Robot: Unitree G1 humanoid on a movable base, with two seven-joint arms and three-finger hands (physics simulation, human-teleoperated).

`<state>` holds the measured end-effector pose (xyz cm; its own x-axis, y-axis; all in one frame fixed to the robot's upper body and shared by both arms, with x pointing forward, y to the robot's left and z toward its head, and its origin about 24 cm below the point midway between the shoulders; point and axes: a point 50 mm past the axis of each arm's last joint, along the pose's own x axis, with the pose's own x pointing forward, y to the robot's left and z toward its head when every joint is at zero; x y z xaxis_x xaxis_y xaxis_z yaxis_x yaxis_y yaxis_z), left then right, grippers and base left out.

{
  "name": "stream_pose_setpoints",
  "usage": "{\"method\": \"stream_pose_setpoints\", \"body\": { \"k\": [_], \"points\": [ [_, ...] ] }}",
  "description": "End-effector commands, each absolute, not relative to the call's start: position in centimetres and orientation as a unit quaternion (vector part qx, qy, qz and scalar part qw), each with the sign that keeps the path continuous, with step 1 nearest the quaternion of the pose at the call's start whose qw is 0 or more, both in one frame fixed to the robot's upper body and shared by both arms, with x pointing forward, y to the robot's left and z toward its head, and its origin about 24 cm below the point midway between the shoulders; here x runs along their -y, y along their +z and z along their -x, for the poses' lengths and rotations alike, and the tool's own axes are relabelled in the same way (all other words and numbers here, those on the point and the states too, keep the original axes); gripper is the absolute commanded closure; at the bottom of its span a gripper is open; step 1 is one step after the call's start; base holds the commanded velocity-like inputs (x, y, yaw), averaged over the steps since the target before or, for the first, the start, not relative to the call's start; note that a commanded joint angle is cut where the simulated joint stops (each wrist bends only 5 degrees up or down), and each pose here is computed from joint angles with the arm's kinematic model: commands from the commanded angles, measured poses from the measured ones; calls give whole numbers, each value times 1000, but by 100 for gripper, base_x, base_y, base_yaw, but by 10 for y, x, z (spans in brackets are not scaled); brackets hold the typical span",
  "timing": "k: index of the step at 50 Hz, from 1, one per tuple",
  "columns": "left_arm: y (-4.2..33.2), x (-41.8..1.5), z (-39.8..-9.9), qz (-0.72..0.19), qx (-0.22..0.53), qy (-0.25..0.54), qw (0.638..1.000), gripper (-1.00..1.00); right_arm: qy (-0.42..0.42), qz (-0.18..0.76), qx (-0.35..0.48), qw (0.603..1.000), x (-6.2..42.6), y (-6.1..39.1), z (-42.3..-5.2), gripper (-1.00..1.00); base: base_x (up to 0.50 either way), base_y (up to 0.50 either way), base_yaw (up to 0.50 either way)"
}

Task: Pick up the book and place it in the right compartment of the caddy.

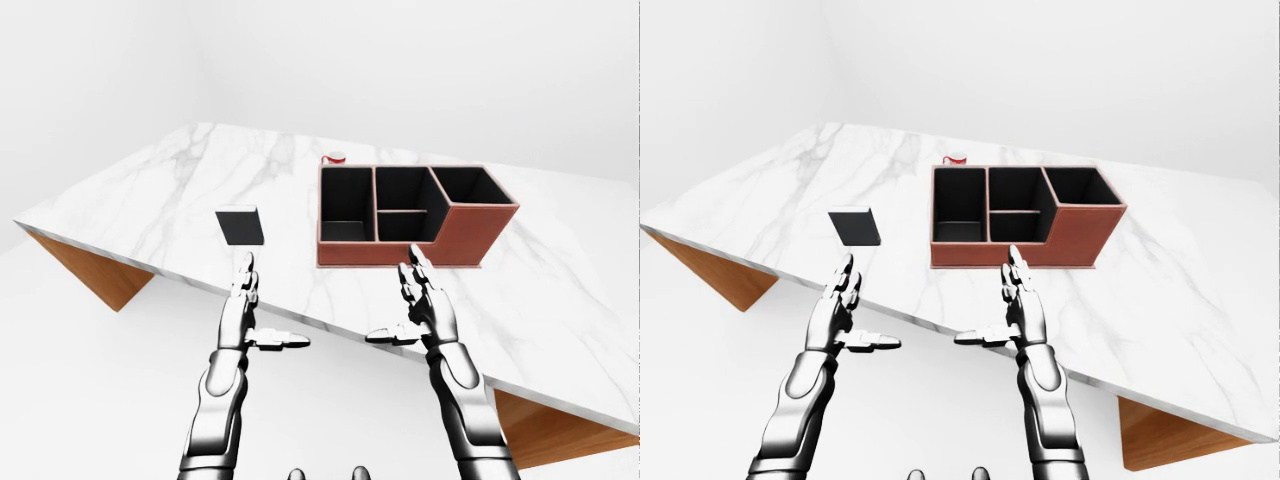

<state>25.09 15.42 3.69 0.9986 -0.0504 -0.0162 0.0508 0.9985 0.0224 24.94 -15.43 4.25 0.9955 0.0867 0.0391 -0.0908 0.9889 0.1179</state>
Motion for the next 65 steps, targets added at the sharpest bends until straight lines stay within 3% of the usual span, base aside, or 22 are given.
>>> {"method": "stream_pose_setpoints", "body": {
  "k": [1, 36, 65],
  "points": [
    [37, -154, -250, -12, -7, -27, 1000, -100, 45, -59, 16, 997, 154, 42, -249, -100, 3, -7, 0],
    [36, -155, -251, -11, -12, -24, 1000, -100, 42, -55, 17, 997, 154, 43, -249, -100, 3, 1, 0],
    [36, -153, -250, -13, -6, -27, 1000, -100, 46, -54, 19, 997, 154, 41, -249, -100, 49, 1, 0]
  ]
}}
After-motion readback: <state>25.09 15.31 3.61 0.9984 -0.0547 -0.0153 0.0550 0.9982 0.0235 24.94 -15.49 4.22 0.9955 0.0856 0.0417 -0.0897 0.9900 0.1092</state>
